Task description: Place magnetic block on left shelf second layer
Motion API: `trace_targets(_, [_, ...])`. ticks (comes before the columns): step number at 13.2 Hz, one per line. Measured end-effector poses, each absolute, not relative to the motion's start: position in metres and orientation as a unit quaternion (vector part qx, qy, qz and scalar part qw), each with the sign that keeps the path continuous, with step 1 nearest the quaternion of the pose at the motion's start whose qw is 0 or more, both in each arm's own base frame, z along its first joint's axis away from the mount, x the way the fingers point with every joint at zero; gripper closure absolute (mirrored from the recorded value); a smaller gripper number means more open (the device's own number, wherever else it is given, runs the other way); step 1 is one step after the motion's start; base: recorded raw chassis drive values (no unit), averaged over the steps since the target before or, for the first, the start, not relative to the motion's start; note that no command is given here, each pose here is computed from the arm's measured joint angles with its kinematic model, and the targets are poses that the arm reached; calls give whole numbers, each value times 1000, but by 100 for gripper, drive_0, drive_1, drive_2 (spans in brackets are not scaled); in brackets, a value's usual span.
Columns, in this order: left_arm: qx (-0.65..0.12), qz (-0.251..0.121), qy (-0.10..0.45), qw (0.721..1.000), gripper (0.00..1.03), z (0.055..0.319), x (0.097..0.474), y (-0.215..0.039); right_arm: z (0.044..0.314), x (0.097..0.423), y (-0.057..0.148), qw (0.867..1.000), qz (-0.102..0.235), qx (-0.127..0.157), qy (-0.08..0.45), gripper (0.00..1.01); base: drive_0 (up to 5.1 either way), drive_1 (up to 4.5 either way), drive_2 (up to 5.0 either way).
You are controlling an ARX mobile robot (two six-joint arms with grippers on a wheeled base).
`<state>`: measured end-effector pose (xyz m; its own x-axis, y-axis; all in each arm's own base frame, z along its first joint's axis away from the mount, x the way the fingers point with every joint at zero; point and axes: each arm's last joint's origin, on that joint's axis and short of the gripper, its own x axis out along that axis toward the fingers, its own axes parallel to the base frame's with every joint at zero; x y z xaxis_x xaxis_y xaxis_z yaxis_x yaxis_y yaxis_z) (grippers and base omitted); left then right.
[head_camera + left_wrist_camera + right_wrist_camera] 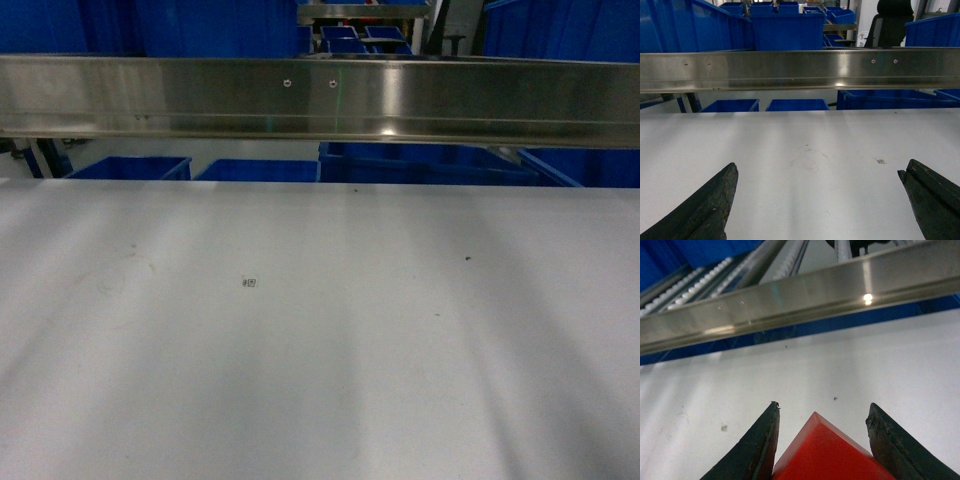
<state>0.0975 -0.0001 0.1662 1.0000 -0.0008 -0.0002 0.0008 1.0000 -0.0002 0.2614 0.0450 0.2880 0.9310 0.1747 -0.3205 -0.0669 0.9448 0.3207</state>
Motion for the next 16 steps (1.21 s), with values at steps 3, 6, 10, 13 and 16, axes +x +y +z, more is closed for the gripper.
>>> trace_targets(3, [0,0,0,1000,5,166,98,0,283,256,26,971,29,153,179,55,0,0,0])
trace_targets(6, [0,0,0,1000,5,166,98,0,276,248,4,972,14,130,194,55,0,0,0])
trace_targets(10, [0,0,0,1000,5,166,98,0,279,240,13,984,59,57,161,55,0,0,0])
trace_targets(13, [0,0,0,1000,5,166,98,0,279,240,11,985,69,23,159,55,0,0,0])
trace_targets(16, [0,0,0,1000,5,166,98,0,279,238,3,980,56,49,185,55,0,0,0])
